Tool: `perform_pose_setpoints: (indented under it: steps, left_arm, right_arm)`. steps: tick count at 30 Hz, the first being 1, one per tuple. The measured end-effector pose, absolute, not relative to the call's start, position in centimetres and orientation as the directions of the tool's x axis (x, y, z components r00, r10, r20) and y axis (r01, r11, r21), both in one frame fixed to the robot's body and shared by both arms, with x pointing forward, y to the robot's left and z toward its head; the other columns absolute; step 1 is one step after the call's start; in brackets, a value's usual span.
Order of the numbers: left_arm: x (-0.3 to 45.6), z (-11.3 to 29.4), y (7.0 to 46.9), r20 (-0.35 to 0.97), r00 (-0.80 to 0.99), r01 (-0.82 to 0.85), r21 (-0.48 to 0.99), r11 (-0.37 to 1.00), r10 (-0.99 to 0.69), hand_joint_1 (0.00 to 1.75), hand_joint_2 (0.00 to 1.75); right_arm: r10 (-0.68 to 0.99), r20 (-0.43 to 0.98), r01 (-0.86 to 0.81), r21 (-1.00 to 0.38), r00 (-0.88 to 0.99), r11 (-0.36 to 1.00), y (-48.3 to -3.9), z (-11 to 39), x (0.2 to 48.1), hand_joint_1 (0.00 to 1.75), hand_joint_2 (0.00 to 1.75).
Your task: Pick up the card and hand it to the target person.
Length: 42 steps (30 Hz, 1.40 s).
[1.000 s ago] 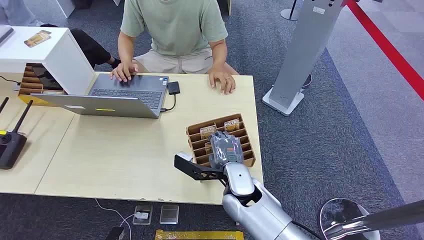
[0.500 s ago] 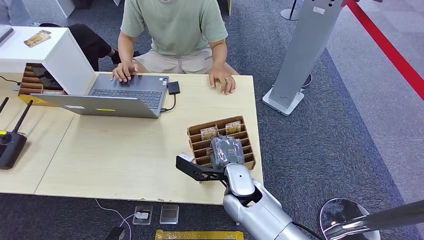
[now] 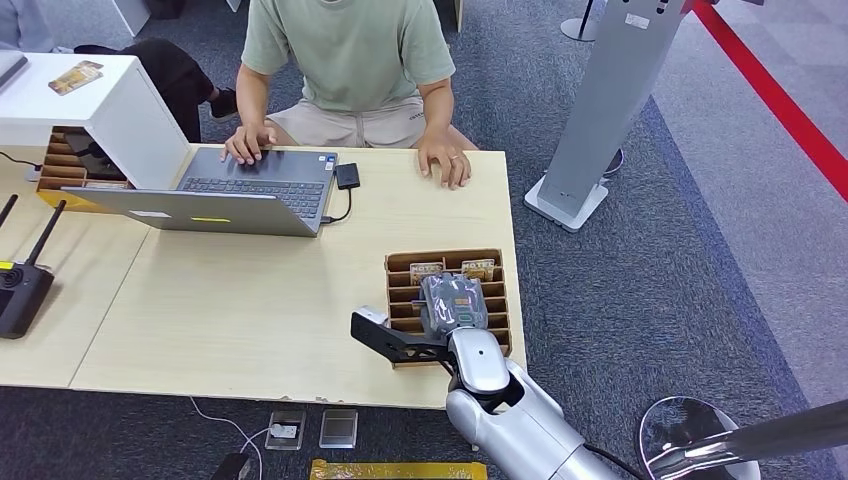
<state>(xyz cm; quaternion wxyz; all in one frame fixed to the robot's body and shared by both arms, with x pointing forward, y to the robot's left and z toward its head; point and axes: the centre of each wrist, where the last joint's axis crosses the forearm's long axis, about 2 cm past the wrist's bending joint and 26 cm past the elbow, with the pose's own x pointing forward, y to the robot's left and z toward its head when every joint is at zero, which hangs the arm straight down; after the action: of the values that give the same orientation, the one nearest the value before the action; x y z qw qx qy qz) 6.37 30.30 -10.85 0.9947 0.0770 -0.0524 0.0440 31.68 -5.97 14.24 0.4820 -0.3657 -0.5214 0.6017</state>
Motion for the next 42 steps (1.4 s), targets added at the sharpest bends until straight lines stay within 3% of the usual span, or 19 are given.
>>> perform_pose_setpoints:
  steps: [13, 23, 30, 42]
  left_arm:
    - [6.3, -10.9, 30.3, 0.109, 0.99, -0.111, 0.161, 0.981, 0.094, 0.0, 1.75]
    - [6.1, -10.9, 30.3, 0.098, 0.99, -0.119, 0.161, 0.98, 0.104, 0.0, 1.75]
    - [6.1, -10.9, 30.3, 0.093, 0.99, -0.116, 0.159, 0.98, 0.102, 0.0, 1.75]
    - [6.7, -10.8, 30.2, 0.182, 0.983, -0.044, 0.143, 0.989, 0.018, 0.0, 1.75]
  right_arm:
    - [0.952, 0.108, -0.135, -0.988, -0.285, 0.072, -6.0, 15.2, 31.6, 1.34, 1.75]
    - [0.911, 0.259, 0.021, -0.96, -0.322, 0.28, -7.7, 20.5, 30.7, 1.34, 1.75]
    - [0.846, 0.378, 0.028, -0.908, -0.377, 0.418, -9.0, 23.5, 30.7, 1.34, 1.75]
    - [0.72, 0.399, -0.036, -0.886, -0.568, 0.463, -8.1, 26.9, 40.0, 1.34, 1.75]
